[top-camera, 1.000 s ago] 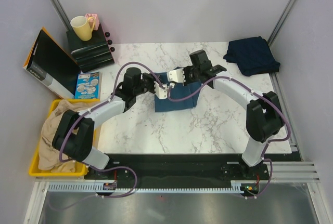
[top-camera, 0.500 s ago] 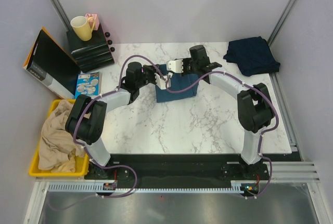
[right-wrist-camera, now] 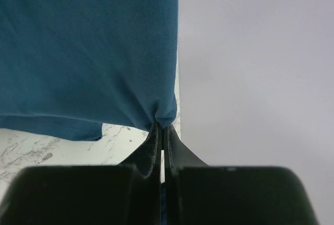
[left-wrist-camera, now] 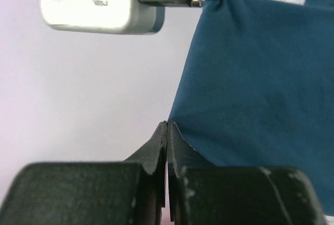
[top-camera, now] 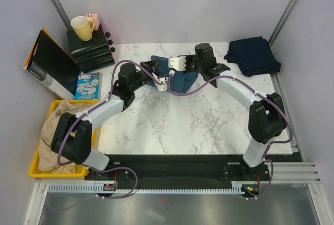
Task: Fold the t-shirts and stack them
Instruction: Fold the tshirt
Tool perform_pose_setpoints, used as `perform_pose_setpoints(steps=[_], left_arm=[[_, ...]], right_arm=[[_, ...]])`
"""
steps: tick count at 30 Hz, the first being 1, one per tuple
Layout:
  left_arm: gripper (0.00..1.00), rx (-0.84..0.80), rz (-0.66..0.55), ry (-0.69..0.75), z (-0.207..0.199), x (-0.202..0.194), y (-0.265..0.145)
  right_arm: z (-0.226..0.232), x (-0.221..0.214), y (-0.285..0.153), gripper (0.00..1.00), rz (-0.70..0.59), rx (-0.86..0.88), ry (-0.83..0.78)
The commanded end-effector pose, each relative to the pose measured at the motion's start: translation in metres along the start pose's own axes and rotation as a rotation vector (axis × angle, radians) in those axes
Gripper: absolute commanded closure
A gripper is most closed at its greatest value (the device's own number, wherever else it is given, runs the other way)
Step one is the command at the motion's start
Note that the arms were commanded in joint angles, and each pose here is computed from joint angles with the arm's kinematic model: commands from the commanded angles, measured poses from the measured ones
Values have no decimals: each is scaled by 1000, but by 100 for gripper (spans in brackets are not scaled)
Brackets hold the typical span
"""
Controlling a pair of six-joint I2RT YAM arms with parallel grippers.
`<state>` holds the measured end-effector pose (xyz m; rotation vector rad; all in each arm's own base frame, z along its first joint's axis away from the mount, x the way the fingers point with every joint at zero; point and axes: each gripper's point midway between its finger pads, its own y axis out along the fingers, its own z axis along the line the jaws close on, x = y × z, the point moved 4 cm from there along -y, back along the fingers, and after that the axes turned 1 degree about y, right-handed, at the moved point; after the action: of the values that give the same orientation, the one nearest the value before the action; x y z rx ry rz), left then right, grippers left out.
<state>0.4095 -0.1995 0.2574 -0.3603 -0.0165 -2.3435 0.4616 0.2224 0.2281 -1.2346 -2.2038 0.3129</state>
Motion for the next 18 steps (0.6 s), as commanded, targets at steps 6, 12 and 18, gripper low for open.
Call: perform_pose_setpoints(steps=[6,12,18], left_arm=[[98,63,-68,9,22,21,-3],[98,61,-53,19,15,12,11],[98,104,-37,37,19,-5,27]], right_arm=[[-15,5,-24,100,8,-58,-2],[-14,1,-5,100,18,-52,-6],[-19,-7,18,100,45,-85,-7]])
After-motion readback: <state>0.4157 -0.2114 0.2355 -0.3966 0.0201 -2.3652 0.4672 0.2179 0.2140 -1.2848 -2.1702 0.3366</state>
